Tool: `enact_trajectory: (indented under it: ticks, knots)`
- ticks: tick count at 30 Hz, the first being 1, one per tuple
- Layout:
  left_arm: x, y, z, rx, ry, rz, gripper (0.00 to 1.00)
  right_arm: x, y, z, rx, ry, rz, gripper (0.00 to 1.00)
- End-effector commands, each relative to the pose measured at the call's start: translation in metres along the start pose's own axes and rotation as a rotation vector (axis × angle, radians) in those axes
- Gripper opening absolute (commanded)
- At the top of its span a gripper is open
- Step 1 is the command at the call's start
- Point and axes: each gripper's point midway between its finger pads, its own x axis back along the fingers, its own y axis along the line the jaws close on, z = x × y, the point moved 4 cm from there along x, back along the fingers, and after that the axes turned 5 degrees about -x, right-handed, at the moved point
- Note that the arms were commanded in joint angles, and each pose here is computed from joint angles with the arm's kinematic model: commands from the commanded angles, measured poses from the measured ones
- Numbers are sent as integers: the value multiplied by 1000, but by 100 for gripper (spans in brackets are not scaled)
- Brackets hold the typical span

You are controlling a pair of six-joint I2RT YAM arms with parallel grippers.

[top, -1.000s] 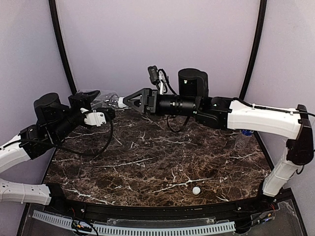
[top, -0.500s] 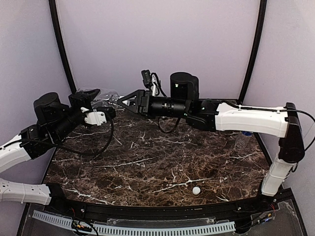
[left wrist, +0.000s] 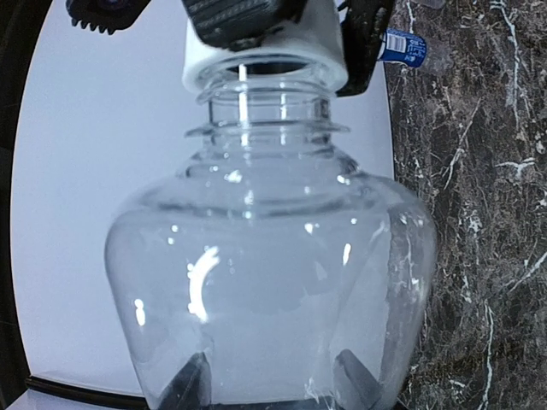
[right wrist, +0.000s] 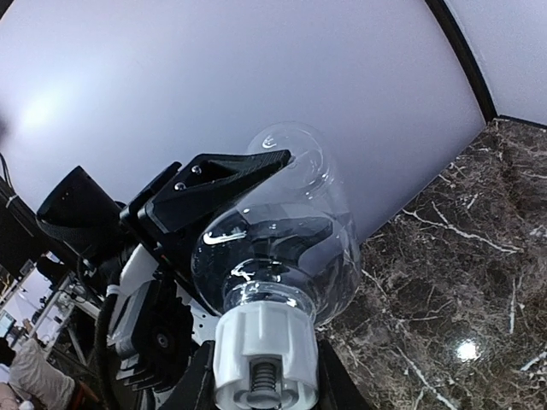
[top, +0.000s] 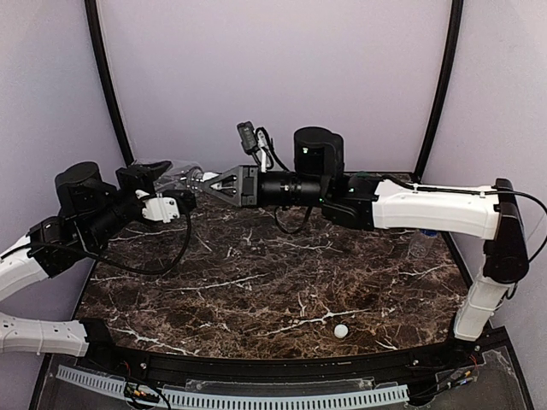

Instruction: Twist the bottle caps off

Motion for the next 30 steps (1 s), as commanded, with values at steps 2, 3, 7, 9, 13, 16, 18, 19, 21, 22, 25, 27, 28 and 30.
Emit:
enact_trajectory:
  ticks: [2, 3, 7, 9, 13, 16, 18, 19, 21, 22, 25, 27, 28, 30]
  knots:
    - [15, -23, -15, 31, -135, 182, 47, 13, 28, -6, 420, -33, 45, 0]
    - [18, -21, -15, 41, -144, 196, 47, 14, 34, -1, 540, -29, 62, 0]
    - [33, -44, -21, 65, -208, 381, 46, 14, 60, 30, 958, 9, 122, 0]
    - [39, -51, -24, 78, -236, 450, 46, 15, 63, 38, 1133, 7, 188, 0]
    - [54, -66, -29, 100, -283, 583, 46, 20, 60, 57, 1485, 35, 326, 0]
    - [60, -74, -29, 107, -286, 639, 46, 23, 61, 78, 1751, 81, 341, 0]
    - [62, -79, -28, 105, -284, 668, 46, 24, 59, 91, 1905, 119, 356, 0]
    - [63, -81, -28, 102, -282, 679, 46, 24, 57, 97, 1988, 141, 367, 0]
    - [65, -85, -27, 93, -281, 695, 46, 23, 55, 103, 2139, 152, 421, 0]
    - [65, -87, -27, 90, -280, 702, 46, 21, 53, 105, 2211, 159, 457, 0]
    - [65, -91, -26, 85, -274, 721, 46, 17, 49, 109, 2415, 169, 576, 0]
    - [66, -94, -26, 83, -275, 729, 46, 15, 52, 108, 2523, 125, 650, 0]
    - [66, -95, -26, 81, -274, 729, 45, 14, 53, 107, 2554, 115, 673, 0]
    - [65, -94, -26, 80, -268, 715, 45, 13, 52, 104, 2542, 135, 699, 0]
